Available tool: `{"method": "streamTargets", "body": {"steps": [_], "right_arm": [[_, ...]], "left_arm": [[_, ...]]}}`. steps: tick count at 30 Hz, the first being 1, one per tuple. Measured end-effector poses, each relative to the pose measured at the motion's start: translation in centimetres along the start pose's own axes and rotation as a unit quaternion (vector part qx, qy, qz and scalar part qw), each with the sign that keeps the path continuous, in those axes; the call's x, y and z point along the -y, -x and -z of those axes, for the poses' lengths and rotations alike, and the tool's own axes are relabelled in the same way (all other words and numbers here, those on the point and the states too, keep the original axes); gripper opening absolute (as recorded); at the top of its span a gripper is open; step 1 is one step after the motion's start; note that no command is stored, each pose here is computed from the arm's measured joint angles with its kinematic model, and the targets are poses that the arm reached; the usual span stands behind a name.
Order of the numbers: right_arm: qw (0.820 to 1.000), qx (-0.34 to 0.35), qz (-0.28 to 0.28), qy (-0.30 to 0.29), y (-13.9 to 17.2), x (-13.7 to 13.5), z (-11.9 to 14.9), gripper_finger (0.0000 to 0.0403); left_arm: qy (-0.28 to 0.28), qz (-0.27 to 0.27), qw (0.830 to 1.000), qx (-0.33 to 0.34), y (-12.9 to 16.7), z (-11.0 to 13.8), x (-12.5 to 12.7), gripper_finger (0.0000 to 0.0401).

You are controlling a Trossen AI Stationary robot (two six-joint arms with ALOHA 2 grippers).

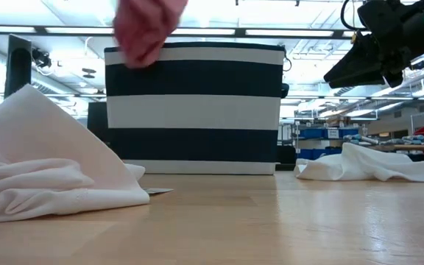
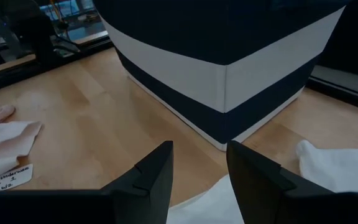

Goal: Sort clothes
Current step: Put the pink underwear into the blue laundry bin

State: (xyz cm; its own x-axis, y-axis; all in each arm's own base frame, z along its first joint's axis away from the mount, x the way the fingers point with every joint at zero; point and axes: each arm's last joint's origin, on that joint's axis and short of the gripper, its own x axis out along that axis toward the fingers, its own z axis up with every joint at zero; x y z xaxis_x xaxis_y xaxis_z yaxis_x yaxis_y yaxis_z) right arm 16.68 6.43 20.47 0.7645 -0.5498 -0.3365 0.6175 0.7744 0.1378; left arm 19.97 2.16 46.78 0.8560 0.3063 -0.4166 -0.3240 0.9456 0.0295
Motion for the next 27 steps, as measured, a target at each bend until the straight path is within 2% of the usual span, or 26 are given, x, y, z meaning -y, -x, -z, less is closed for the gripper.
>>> {"method": "streamTargets", "body": {"steps": [7,15,18,21,27], "right_arm": [[1.0,0.001,-0.001,-0.002,0.0,0.0,0.0,0.0151],[1.0,0.001,-0.001,0.002,0.0,0.0,0.0,0.0151],[1.0,0.001,-0.001,0.003,0.0,0.0,0.0,0.0151],[1.0,0.001,-0.001,0.007,0.0,0.0,0.0,0.0151],[1.0,0.001,-0.001,0.011,0.0,0.0,0.0,0.0151]], "left_arm": [[-0.026,0.012,0.999,0.021,-3.6,-4.9,-1.6,0.0],[-0.02,-0.048,0.998,0.025,-7.5,-7.2,-5.3,0.0],[-0.01,-0.056,0.998,0.008,-8.8,-7.0,-6.6,0.0],[-0.001,-0.051,0.998,-0.044,-10.7,-5.9,-7.4,0.0],[0.006,-0.046,0.988,-0.147,-16.4,-3.2,-8.1,0.0]]}}
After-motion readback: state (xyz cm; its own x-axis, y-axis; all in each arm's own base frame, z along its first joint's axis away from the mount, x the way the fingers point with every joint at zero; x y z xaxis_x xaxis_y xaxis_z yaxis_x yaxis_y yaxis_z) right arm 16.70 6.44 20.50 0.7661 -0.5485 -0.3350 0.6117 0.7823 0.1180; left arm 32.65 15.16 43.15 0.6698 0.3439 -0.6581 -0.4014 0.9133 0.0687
